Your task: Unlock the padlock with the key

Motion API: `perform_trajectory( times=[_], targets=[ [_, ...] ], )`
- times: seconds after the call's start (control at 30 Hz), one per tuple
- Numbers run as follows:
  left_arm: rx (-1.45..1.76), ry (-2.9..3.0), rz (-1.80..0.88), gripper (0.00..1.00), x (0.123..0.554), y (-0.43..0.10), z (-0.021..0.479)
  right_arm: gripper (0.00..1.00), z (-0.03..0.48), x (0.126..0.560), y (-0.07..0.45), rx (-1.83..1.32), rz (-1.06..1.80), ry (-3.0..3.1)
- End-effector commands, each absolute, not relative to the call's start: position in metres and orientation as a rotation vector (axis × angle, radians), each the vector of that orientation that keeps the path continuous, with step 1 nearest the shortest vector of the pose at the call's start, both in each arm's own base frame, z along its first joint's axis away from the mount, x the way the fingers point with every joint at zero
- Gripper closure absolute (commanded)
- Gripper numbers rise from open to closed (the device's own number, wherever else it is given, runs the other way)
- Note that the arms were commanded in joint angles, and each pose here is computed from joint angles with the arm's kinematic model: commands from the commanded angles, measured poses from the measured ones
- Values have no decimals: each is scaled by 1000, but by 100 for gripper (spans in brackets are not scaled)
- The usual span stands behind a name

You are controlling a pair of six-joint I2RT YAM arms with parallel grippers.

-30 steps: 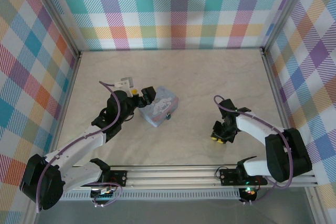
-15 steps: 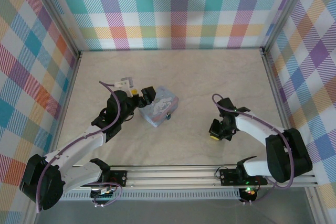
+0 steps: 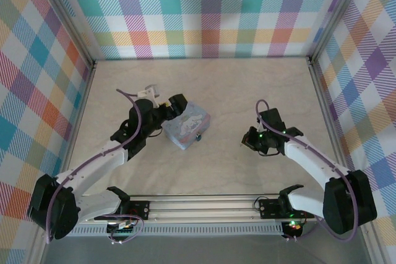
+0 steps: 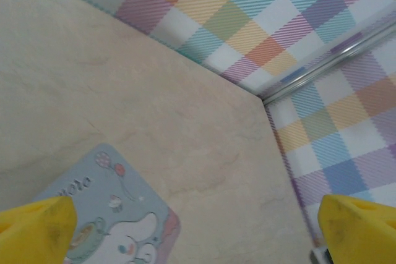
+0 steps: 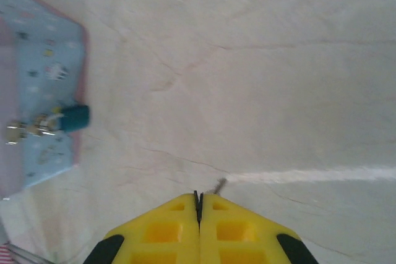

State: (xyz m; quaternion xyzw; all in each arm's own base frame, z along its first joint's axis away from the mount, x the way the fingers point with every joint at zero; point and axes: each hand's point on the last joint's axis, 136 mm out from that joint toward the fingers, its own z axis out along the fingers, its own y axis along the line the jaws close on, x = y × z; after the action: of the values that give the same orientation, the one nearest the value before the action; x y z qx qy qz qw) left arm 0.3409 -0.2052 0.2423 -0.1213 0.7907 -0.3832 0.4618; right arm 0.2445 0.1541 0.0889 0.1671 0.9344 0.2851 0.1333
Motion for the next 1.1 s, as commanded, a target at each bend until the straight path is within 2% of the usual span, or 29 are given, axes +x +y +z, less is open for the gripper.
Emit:
perform_trajectory(
  times=[0.0, 0.27, 0.6, 0.77, 1.07],
  targets=[
    [-442, 2016, -1107, 0, 342, -225, 244, 100, 130, 268, 172, 421, 957, 2576],
    [-807, 2209, -1359, 3, 348, -261, 212, 100, 186, 301, 193, 251, 1051, 2395],
    [-1045, 2150, -1676, 5, 356, -294, 220, 100, 240, 338, 237, 53, 1131, 2227],
    [-1168, 2099, -1839, 8, 357, -312, 218, 100, 248, 345, 264, -9, 1177, 2195],
    [-1245, 2032, -1906, 12, 363, -321, 220, 100, 248, 344, 295, -57, 1235, 2194]
  ],
)
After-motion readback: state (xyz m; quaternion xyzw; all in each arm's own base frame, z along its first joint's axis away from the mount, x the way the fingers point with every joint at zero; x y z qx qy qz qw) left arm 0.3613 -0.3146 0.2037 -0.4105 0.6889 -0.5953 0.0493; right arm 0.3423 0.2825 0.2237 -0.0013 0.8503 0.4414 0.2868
